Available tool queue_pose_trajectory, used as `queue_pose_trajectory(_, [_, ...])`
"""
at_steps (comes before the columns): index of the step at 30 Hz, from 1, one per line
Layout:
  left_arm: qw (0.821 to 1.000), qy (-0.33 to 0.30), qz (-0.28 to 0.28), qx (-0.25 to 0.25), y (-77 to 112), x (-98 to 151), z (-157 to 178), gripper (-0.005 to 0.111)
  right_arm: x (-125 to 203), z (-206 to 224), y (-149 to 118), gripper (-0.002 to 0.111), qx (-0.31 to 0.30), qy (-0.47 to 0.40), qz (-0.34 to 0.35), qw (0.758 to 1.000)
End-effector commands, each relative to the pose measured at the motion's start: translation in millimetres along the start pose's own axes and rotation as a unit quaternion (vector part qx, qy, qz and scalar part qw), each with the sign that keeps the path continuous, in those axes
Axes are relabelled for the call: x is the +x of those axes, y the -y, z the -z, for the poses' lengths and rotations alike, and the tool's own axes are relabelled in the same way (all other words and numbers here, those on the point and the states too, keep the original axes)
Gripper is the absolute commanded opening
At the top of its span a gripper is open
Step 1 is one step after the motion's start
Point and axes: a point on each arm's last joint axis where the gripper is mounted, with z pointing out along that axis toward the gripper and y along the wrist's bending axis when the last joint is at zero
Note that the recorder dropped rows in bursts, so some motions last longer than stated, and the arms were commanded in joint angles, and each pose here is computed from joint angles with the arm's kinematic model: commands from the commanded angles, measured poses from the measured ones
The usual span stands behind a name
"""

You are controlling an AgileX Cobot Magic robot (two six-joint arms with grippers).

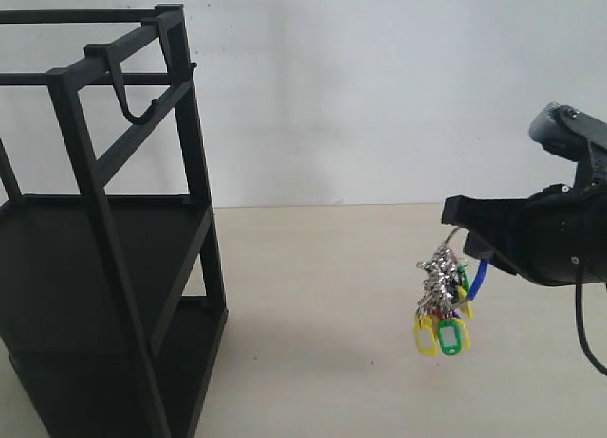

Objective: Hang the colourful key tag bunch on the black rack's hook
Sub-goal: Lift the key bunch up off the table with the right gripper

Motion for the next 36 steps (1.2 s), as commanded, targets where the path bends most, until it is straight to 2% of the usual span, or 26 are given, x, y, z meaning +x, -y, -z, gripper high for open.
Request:
queue_pose_trajectory(1, [1.000, 0.003, -0.004, -0.001, -0.2, 0.1, -0.1, 0.004, -5.0, 8.3, -22.0, 0.000, -0.076, -0.050, 0.149, 0.985])
queue_pose_trajectory(2, [1.000, 0.003, -0.004, -0.001, -0.2, 0.1, -0.1, 0.004, -10.1, 9.9, -18.9, 0.000, -0.064, -0.038, 0.131, 0.989])
queue_pose_trajectory(4, [1.000, 0.003, -0.004, -0.001, -0.2, 0.1, -0.1, 0.004, -19.9, 11.4, -7.3, 0.000, -0.033, -0.013, 0.015, 0.999])
queue_pose_trajectory(5, [1.000, 0.003, -0.004, -0.001, -0.2, 0.1, -0.1, 0.004, -20.6, 11.3, -7.1, 0.000, -0.034, -0.017, 0.004, 0.999])
queue_pose_trajectory(6, [1.000, 0.003, -0.004, -0.001, -0.2, 0.1, -0.1, 0.004, -20.2, 11.5, -11.7, 0.000, -0.046, -0.028, 0.038, 0.998])
queue_pose_trajectory(8, [1.000, 0.003, -0.004, -0.001, -0.2, 0.1, -0.1, 0.004, -17.9, 14.1, -22.9, 0.000, -0.078, -0.052, 0.189, 0.977])
queue_pose_trajectory(9, [1.000, 0.003, -0.004, -0.001, -0.2, 0.1, -0.1, 0.004, -20.2, 15.3, -22.8, 0.000, -0.076, -0.050, 0.207, 0.974])
queue_pose_trajectory(11, [1.000, 0.003, -0.004, -0.001, -0.2, 0.1, -0.1, 0.004, -29.8, 17.4, -13.8, 0.000, -0.048, -0.028, 0.081, 0.995])
queue_pose_trajectory(12, [1.000, 0.003, -0.004, -0.001, -0.2, 0.1, -0.1, 0.004, -30.4, 17.5, -12.5, 0.000, -0.045, -0.029, 0.042, 0.998])
queue_pose_trajectory(13, [1.000, 0.003, -0.004, -0.001, -0.2, 0.1, -0.1, 0.004, -29.6, 18.2, -17.0, 0.000, -0.055, -0.037, 0.072, 0.995])
queue_pose_trajectory(15, [1.000, 0.003, -0.004, -0.001, -0.2, 0.1, -0.1, 0.004, -26.0, 20.7, -29.1, 0.000, -0.090, -0.059, 0.213, 0.971])
queue_pose_trajectory(16, [1.000, 0.003, -0.004, -0.001, -0.2, 0.1, -0.1, 0.004, -27.3, 21.5, -30.1, 0.000, -0.087, -0.055, 0.221, 0.970])
queue_pose_trajectory(19, [1.000, 0.003, -0.004, -0.001, -0.2, 0.1, -0.1, 0.004, -34.4, 21.1, -22.7, 0.000, -0.057, -0.041, 0.076, 0.995])
queue_pose_trajectory(20, [1.000, 0.003, -0.004, -0.001, -0.2, 0.1, -0.1, 0.004, -32.0, 21.1, -27.7, 0.000, -0.069, -0.051, 0.113, 0.990])
queue_pose_trajectory(21, [1.000, 0.003, -0.004, -0.001, -0.2, 0.1, -0.1, 0.004, -29.1, 21.9, -32.6, 0.000, -0.084, -0.060, 0.193, 0.976])
queue_pose_trajectory(22, [1.000, 0.003, -0.004, -0.001, -0.2, 0.1, -0.1, 0.004, -26.6, 22.2, -33.8, 0.000, -0.090, -0.067, 0.236, 0.965])
queue_pose_trajectory(23, [1.000, 0.003, -0.004, -0.001, -0.2, 0.1, -0.1, 0.004, -29.9, 23.2, -31.6, 0.000, -0.081, -0.058, 0.202, 0.974])
queue_pose_trajectory(25, [1.000, 0.003, -0.004, -0.001, -0.2, 0.1, -0.1, 0.004, -36.0, 23.7, -23.5, 0.000, -0.059, -0.048, 0.086, 0.993])
queue_pose_trajectory(26, [1.000, 0.003, -0.004, -0.001, -0.2, 0.1, -0.1, 0.004, -34.3, 23.9, -24.6, 0.000, -0.063, -0.055, 0.097, 0.992])
queue_pose_trajectory(28, [1.000, 0.003, -0.004, -0.001, -0.2, 0.1, -0.1, 0.004, -28.7, 25.9, -33.5, 0.000, -0.091, -0.072, 0.213, 0.970])
queue_pose_trajectory(29, [1.000, 0.003, -0.004, -0.001, -0.2, 0.1, -0.1, 0.004, -29.7, 26.5, -32.8, 0.000, -0.091, -0.071, 0.222, 0.968])
queue_pose_trajectory(31, [1.000, 0.003, -0.004, -0.001, -0.2, 0.1, -0.1, 0.004, -38.4, 27.4, -24.6, 0.000, -0.061, -0.050, 0.105, 0.991])
queue_pose_trajectory(32, [1.000, 0.003, -0.004, -0.001, -0.2, 0.1, -0.1, 0.004, -40.1, 27.5, -22.1, 0.000, -0.055, -0.048, 0.070, 0.995])
queue_pose_trajectory(33, [1.000, 0.003, -0.004, -0.001, -0.2, 0.1, -0.1, 0.004, -39.1, 27.4, -23.6, 0.000, -0.059, -0.049, 0.088, 0.993])
queue_pose_trajectory(35, [1.000, 0.003, -0.004, -0.001, -0.2, 0.1, -0.1, 0.004, -29.6, 27.3, -35.8, 0.000, -0.088, -0.066, 0.207, 0.972])
queue_pose_trajectory(36, [1.000, 0.003, -0.004, -0.001, -0.2, 0.1, -0.1, 0.004, -28.4, 28.0, -37.7, 0.000, -0.091, -0.067, 0.227, 0.967])
